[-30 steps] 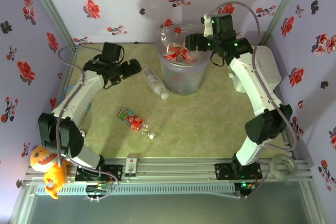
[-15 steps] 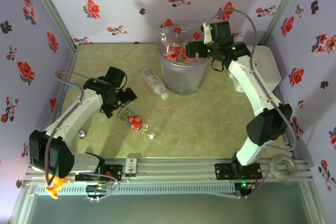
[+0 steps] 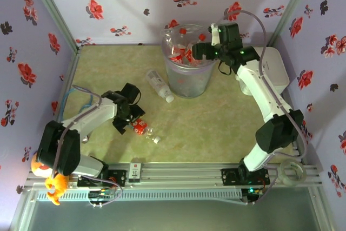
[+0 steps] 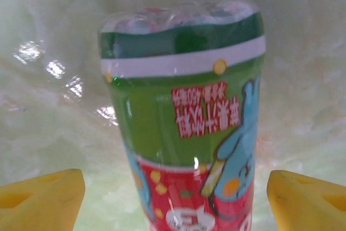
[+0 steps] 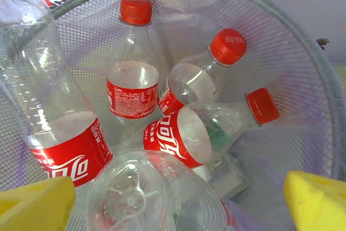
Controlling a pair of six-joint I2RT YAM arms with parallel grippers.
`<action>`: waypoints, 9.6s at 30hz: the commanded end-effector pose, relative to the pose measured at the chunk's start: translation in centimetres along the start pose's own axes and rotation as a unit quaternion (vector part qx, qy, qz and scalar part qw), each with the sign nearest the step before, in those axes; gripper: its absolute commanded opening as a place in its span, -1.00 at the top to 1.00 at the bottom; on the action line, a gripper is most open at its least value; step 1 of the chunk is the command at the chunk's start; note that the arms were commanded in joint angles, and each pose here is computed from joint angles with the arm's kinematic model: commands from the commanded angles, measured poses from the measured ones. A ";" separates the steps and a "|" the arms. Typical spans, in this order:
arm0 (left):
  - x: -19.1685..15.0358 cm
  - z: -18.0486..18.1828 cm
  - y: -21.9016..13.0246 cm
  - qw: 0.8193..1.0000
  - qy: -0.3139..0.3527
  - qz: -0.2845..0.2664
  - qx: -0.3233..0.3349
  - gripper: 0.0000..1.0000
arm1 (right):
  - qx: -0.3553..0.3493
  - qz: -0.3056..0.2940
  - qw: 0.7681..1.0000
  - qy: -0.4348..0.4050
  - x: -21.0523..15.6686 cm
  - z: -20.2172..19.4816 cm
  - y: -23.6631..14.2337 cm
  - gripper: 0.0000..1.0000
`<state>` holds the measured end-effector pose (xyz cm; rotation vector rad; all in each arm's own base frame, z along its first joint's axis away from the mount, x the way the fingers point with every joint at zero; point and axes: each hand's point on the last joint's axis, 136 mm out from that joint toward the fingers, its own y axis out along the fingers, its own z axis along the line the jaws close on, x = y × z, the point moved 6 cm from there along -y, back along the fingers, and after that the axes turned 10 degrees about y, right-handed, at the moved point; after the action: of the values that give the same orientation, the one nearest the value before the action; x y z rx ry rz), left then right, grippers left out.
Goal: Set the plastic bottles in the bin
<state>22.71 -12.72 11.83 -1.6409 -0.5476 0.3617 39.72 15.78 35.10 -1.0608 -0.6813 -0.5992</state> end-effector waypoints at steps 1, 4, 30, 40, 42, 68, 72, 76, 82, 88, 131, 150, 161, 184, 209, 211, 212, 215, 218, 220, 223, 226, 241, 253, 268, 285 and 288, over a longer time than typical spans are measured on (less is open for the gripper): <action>0.7 -0.9 1.1 1.000 -0.020 -0.017 -0.010 -0.73 | -0.003 -0.032 0.999 -0.010 1.0 0.0 -1.6 -0.98; 0.7 -1.0 2.3 1.000 -0.023 -0.013 -0.001 -0.65 | -0.003 -0.034 0.999 -0.012 1.0 0.0 -1.9 -0.98; 6.8 -5.7 -10.7 0.981 0.058 -0.152 -0.106 -0.13 | 0.128 0.018 0.991 -0.046 -0.2 4.3 -4.2 -0.94; 11.4 -12.8 -24.8 0.870 0.150 -0.299 -0.363 0.08 | 0.291 0.088 0.949 -0.084 -2.0 12.3 -4.5 -0.90; 11.5 -14.2 -26.3 0.847 0.160 -0.303 -0.407 0.11 | 0.310 0.097 0.942 -0.087 -2.3 13.9 -4.2 -0.89; 10.9 -18.2 -27.1 0.792 0.193 -0.266 -0.515 -0.34 | 0.346 0.092 0.932 -0.054 -1.5 18.2 -0.3 -0.37; 11.0 -18.1 -27.6 0.779 0.197 -0.282 -0.524 -0.74 | 0.340 0.063 0.937 -0.043 -0.1 17.2 -0.9 -0.23; 11.4 -17.9 -27.8 0.774 0.185 -0.287 -0.533 -0.79 | 0.325 0.039 0.944 -0.026 1.2 15.6 -1.3 -0.06; 12.1 -17.7 -26.9 0.786 0.175 -0.286 -0.520 -0.79 | 0.253 -0.003 0.967 -0.010 3.2 10.3 -2.3 -0.07; 12.8 -18.3 -23.7 0.818 0.174 -0.276 -0.473 -0.63 | 0.133 -0.027 0.990 -0.036 3.9 4.0 -1.2 -0.09; 12.1 -21.8 -13.9 0.877 0.218 -0.213 -0.372 -0.24 | 0.064 -0.020 0.986 -0.155 5.6 0.8 2.7 -0.67; 12.2 -22.2 -13.3 0.880 0.221 -0.207 -0.367 -0.22 | 0.028 0.021 0.989 -0.143 4.1 2.1 10.8 -0.33; 12.2 -22.1 -13.4 0.879 0.222 -0.208 -0.367 -0.21 | -0.030 0.014 0.991 -0.130 1.6 -1.1 8.7 -0.20; 14.5 -15.2 -10.4 0.944 0.149 -0.220 -0.198 -0.99 | 0.017 -0.066 0.997 -0.032 6.3 1.9 0.3 -0.72; 16.7 -17.2 6.3 0.980 0.103 -0.130 -0.109 -0.95 | 0.006 -0.035 0.999 0.025 0.2 -0.4 -2.1 -0.72; 16.7 -17.4 6.9 0.981 0.105 -0.125 -0.106 -0.96 | 0.005 -0.034 0.999 0.027 0.1 -0.5 -2.0 -0.72; 16.6 -17.4 7.3 0.981 0.107 -0.122 -0.103 -0.95 | 0.005 -0.033 0.999 0.028 0.0 -0.5 -2.0 -0.72; 16.6 -17.4 8.2 0.982 0.110 -0.116 -0.096 -0.95 | 0.004 -0.030 0.999 0.031 -0.2 -0.7 -1.8 -0.72; 16.5 -17.1 8.8 0.983 0.112 -0.111 -0.090 -0.92 | 0.002 -0.029 0.999 0.032 -0.3 -0.7 -1.7 -0.72; 16.3 -16.9 9.0 0.984 0.113 -0.109 -0.088 -0.89 | 0.002 -0.028 0.999 0.033 -0.3 -0.8 -1.6 -0.71; 16.1 -16.6 9.0 0.984 0.113 -0.108 -0.087 -0.82 | 0.001 -0.029 0.999 0.034 -0.3 -0.8 -1.5 -0.71; 16.0 -16.4 8.7 0.983 0.117 -0.112 -0.090 -0.73 | -0.002 -0.031 0.999 0.034 -0.1 -0.9 -1.6 -0.71; 16.0 -15.8 4.8 0.970 0.138 -0.134 -0.146 -0.28 | 0.004 -0.035 0.999 0.030 0.1 -0.8 -2.8 -0.72; 15.8 -14.9 -4.3 0.929 0.210 -0.193 -0.237 -0.18 | 0.060 0.025 0.998 -0.004 -1.9 2.6 -5.7 -0.72; 13.2 -13.6 -16.3 0.812 0.339 -0.285 -0.380 0.07 | 0.190 0.080 0.976 -0.076 -6.6 14.2 -3.6 -0.68; 12.0 -13.5 -20.0 0.762 0.297 -0.309 -0.485 0.12 | 0.261 0.115 0.958 -0.037 -9.6 20.7 2.1 -0.71; 11.9 -13.6 -20.2 0.758 0.294 -0.309 -0.493 0.12 | 0.259 0.117 0.958 -0.036 -9.7 20.7 2.6 -0.65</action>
<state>37.39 -15.97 32.54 -2.2236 -0.7520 -1.0230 30.72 35.95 31.80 -0.7168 -0.7042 -0.1460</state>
